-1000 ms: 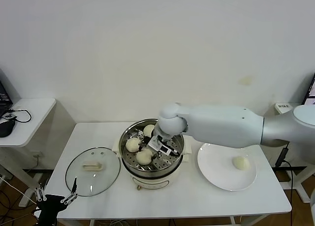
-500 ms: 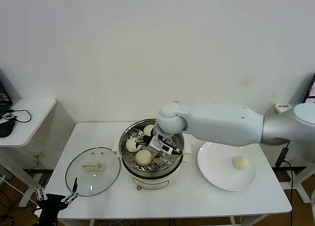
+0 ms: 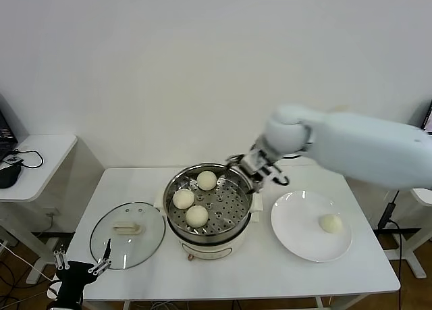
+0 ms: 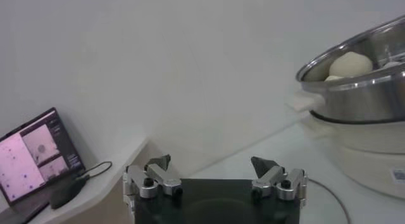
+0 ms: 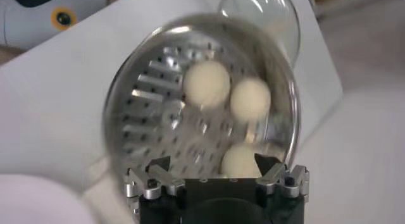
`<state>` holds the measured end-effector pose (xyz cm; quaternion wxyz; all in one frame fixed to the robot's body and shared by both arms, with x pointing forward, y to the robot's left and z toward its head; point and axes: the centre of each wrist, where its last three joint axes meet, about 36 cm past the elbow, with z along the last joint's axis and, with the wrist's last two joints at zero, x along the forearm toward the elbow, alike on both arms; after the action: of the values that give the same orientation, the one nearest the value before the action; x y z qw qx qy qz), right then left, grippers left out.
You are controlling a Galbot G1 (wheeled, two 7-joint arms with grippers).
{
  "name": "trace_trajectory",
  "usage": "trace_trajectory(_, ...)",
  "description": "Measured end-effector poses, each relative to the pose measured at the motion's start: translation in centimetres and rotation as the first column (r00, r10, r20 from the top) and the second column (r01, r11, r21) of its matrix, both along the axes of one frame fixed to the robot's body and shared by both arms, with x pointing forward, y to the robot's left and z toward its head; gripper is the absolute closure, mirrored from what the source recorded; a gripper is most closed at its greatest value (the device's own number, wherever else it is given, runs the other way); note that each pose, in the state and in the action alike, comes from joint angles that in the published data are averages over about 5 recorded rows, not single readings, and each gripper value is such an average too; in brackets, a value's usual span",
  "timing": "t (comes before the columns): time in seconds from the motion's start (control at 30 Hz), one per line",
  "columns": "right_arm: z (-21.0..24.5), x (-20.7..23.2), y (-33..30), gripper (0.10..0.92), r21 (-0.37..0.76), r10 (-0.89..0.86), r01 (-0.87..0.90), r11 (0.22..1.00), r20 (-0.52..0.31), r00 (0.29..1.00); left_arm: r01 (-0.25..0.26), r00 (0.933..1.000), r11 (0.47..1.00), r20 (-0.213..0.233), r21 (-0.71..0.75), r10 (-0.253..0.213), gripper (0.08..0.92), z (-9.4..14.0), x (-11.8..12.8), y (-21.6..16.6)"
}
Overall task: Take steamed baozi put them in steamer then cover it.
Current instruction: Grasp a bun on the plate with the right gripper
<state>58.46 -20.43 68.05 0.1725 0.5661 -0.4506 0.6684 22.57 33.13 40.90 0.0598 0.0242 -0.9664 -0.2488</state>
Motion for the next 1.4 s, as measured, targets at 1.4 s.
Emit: trace_trajectory(1.4, -18.9, -0.8, -23.6, 0.199, -0.133, -0.614, 0.602, 0.787, -0.093, 0.783, -0.007, 0.9987, 1.0, -0.051, 0.01, 0.008, 0.177, -1.1, -0.7, 0.3)
